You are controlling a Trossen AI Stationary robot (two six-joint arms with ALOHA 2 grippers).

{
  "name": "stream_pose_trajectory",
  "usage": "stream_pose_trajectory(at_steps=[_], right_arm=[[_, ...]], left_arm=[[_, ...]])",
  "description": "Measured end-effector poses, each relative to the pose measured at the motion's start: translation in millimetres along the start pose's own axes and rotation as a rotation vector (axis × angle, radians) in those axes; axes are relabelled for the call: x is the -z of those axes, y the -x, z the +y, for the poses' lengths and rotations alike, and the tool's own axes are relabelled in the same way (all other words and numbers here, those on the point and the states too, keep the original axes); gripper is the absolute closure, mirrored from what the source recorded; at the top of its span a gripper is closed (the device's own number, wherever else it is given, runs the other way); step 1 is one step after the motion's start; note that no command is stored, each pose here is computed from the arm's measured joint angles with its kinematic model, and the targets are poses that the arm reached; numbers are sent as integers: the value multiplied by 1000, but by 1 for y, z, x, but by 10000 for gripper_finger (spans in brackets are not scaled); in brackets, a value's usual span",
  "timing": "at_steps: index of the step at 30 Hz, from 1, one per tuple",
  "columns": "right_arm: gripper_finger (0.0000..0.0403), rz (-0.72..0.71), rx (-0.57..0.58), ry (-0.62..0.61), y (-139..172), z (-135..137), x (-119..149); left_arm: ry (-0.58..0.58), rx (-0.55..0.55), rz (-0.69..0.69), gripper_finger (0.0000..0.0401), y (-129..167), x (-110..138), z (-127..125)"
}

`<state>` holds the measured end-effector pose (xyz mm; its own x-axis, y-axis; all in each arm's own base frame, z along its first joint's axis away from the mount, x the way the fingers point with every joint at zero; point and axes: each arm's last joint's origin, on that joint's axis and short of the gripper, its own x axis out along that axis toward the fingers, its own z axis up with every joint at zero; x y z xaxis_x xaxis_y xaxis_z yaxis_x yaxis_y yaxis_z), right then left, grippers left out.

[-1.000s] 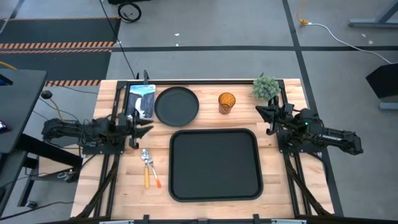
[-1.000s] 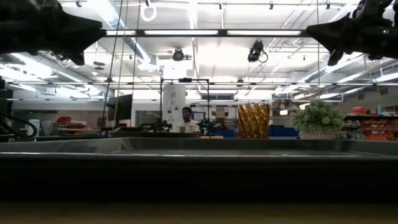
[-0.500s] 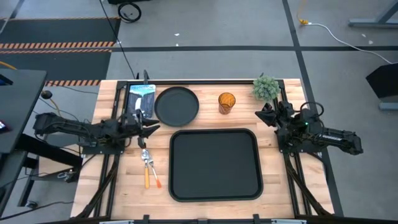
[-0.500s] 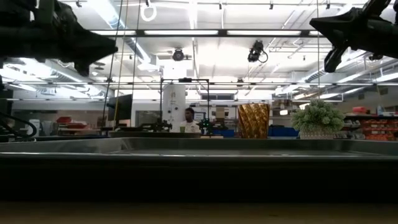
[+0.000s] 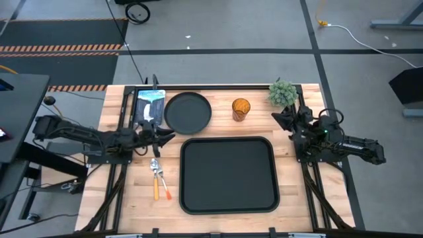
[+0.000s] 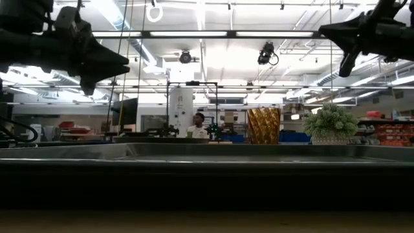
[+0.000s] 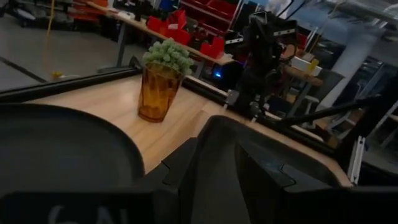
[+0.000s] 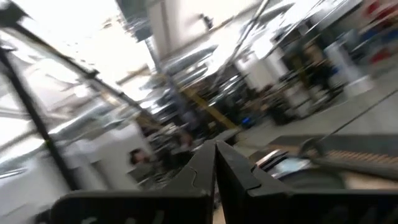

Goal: Pick and place plate/cup/fork/spoon on tray
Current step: Put the glass cup on the serving tray

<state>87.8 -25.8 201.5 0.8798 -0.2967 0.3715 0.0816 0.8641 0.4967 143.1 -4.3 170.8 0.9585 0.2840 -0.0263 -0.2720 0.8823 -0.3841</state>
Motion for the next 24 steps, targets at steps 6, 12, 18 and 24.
stream_pose_trajectory(at_steps=[6,12,18,24], right_arm=[[384,-41,122,100,0,-4,0],[384,-5,148,213,0,-6,3],[384,5,136,256,0,-6,3],[384,73,-7,215,0,-2,6]], left_arm=[[-77,-83,0,284,-19,-12,-11],[-269,-270,-66,284,-39,-25,-20],[-467,-359,-135,284,-66,-41,-20],[-508,-351,-115,284,-97,-46,-9]])
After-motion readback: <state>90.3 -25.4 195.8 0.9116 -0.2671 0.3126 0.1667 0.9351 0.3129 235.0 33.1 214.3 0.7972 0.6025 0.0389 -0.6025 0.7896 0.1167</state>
